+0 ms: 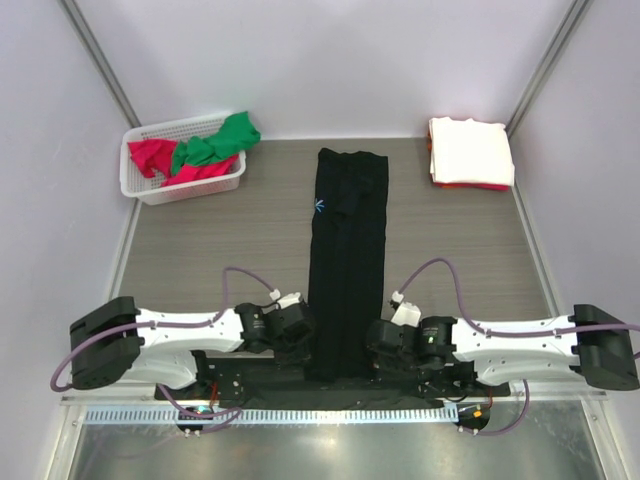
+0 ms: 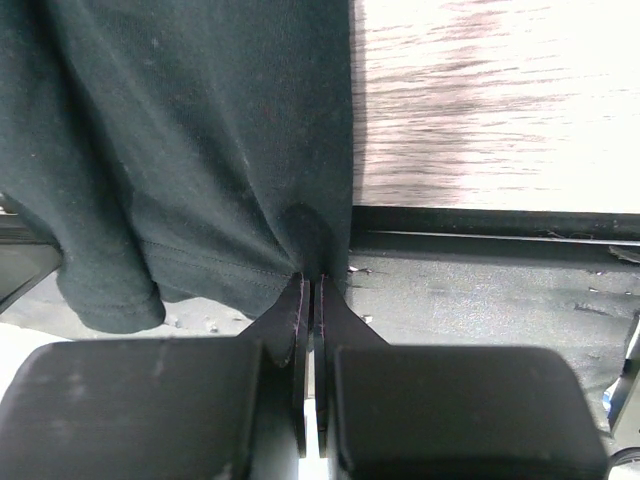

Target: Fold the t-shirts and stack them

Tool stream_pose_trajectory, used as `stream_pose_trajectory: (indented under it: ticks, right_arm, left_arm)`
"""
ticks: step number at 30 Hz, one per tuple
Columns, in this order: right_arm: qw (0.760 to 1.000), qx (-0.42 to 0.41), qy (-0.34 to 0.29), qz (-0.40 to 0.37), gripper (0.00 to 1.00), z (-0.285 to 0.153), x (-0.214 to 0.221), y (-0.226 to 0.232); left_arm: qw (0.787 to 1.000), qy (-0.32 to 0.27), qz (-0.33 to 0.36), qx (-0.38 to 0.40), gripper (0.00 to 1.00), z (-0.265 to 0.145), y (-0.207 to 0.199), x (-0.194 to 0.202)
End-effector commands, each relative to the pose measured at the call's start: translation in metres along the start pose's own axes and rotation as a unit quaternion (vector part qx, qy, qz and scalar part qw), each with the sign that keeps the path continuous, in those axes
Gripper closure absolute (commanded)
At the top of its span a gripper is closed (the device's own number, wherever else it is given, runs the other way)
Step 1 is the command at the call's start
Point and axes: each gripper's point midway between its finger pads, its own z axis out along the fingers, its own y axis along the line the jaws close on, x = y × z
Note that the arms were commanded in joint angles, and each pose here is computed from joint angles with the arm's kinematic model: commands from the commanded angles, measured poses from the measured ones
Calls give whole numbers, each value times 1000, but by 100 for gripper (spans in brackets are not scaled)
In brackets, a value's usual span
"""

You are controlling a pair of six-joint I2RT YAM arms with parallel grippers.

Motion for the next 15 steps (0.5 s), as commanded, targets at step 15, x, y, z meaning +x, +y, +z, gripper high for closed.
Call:
stream_pose_trajectory:
  ticks: [15]
  right_arm:
    - [993, -16, -115, 26, 99, -60, -52, 26]
  left_arm:
    - [993, -119, 19, -6, 100, -80, -46, -56]
